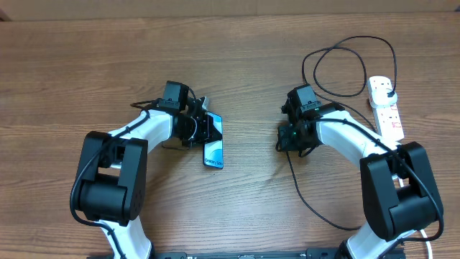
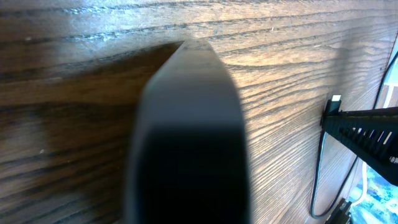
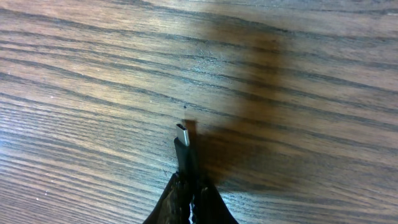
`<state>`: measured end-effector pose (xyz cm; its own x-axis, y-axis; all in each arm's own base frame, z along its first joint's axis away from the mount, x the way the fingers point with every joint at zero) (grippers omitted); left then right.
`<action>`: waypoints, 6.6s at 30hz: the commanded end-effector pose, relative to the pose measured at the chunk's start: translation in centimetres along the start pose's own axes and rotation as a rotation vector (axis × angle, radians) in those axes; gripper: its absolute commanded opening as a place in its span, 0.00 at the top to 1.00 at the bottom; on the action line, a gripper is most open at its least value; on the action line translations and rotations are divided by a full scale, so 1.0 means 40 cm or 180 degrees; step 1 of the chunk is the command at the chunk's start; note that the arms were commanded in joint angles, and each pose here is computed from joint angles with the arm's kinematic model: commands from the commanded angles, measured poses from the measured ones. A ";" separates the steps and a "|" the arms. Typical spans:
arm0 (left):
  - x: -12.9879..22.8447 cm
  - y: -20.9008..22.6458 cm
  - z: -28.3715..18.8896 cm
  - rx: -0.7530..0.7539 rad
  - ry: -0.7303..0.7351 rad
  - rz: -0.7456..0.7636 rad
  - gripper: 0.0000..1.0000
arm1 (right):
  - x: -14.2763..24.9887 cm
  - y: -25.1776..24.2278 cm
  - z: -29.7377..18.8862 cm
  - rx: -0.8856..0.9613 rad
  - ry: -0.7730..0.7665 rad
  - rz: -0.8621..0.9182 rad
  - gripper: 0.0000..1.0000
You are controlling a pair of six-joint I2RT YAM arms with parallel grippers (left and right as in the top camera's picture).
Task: Plug charger to phone and switch on socket
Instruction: 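Close the right gripper on the USB-C plug end, then lift the USB-C plug with the right gripper and raise the phone with the left, then move the held plug toward the phone's bottom port with the right gripper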
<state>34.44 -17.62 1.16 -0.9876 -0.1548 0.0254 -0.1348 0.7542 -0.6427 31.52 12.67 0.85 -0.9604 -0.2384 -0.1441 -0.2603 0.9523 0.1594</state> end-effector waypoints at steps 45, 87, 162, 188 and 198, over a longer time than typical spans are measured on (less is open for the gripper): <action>-0.004 0.016 0.003 -0.0149 -0.0092 0.0113 0.96 | -0.022 -0.008 -0.047 -0.0157 0.0161 0.0083 0.45; -0.003 0.017 0.003 -0.0148 -0.0085 0.0099 0.96 | 0.008 -0.066 0.011 0.0726 0.0044 0.0061 0.53; -0.135 -0.365 -0.335 0.2366 -0.0568 0.0597 0.96 | -0.053 0.073 -0.206 -0.2000 -0.0663 -0.0128 0.96; -0.135 -0.498 -0.326 0.2510 -0.0707 -0.0087 0.95 | 0.011 0.265 -0.464 -0.3698 -0.1028 -0.0705 0.96; -0.117 -0.527 -0.299 0.2511 -0.0641 -0.0238 0.96 | -0.014 0.257 -0.452 -0.3590 -0.0917 -0.0450 0.96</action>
<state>41.25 -24.43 21.93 -0.9365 -0.3503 0.0165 -0.0536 0.0967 -0.9939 27.83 19.01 19.83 -0.8799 -0.1451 -0.4524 -0.4726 0.1687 0.8650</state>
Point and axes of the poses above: each gripper's point midway between its finger pads, its own z axis out along the fingers, its own y axis along the line the jaws close on, x = y × z, the point moved 1 cm from there along -z, back along the fingers, and after that the axes turned 8 degrees about -z, right-handed, at the moved point
